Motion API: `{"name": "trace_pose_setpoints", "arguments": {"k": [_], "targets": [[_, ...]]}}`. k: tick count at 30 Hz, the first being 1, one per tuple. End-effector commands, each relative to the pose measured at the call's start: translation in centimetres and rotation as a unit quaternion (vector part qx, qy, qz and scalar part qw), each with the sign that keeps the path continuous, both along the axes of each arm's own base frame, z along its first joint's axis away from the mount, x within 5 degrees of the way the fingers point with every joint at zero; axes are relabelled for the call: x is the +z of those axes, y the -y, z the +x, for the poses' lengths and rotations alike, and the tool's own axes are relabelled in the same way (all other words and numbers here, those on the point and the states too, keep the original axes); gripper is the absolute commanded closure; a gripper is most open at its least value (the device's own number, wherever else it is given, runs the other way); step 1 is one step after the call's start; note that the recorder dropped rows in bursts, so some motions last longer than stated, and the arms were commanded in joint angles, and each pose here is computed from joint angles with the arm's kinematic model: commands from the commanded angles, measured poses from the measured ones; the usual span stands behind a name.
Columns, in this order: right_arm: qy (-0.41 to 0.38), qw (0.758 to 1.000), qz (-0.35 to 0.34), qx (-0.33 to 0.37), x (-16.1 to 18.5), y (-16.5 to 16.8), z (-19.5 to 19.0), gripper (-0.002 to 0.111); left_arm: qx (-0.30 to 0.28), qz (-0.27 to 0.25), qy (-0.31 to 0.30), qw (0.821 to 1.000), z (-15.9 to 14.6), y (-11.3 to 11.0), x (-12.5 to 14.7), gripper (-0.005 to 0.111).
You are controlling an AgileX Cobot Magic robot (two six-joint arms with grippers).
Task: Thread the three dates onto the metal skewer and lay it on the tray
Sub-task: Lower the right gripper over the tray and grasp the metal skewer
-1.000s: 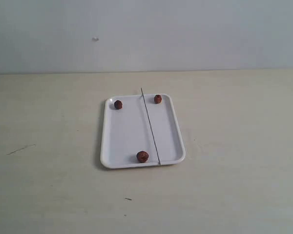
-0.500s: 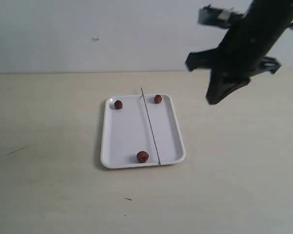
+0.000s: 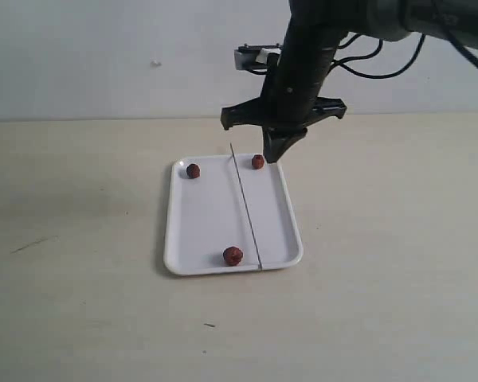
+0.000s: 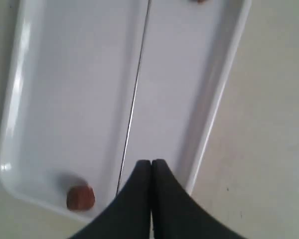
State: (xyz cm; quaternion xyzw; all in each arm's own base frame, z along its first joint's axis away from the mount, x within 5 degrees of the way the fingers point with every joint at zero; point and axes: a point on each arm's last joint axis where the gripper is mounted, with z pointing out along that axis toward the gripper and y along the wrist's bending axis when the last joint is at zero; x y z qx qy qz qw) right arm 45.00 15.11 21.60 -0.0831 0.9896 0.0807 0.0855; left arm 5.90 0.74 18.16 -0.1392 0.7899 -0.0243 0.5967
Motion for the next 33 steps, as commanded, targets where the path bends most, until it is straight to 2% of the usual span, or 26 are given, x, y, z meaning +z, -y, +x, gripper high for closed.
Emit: {"name": "trace_pose_setpoints", "arguments": {"k": [1, 5, 9, 11, 22, 27, 33], "targets": [[0.02, 1.0, 0.006, 0.004, -0.8, -0.9, 2.0, 0.104, 0.002, 0.0, 0.004, 1.0, 0.0, 0.0, 0.1, 0.107], [0.021, 0.999, 0.0, 0.025, -2.6, -1.7, 2.9, 0.09, 0.002, 0.0, 0.003, 1.0, 0.0, 0.0, 0.0, 0.107], [-0.002, 0.999, -0.009, 0.036, -5.2, -2.2, 3.1, 0.065, 0.002, 0.0, 0.003, 1.0, 0.0, 0.0, 0.0, 0.107], [-0.013, 0.999, -0.015, 0.041, -6.4, -2.5, 3.0, 0.058, 0.002, 0.0, 0.003, 1.0, 0.0, 0.0, 0.0, 0.107], [-0.03, 0.997, -0.042, 0.064, -9.0, -4.1, 2.5, 0.058, 0.002, 0.0, 0.003, 1.0, 0.0, 0.0, 0.0, 0.107], [-0.03, 0.998, -0.054, 0.028, -9.0, -3.8, 2.6, 0.058, 0.002, 0.0, 0.003, 1.0, 0.0, 0.0, 0.0, 0.107], [-0.032, 0.998, -0.048, 0.023, -9.0, -3.9, 2.5, 0.058, 0.002, 0.0, 0.003, 1.0, 0.0, 0.0, 0.0, 0.107]]}}
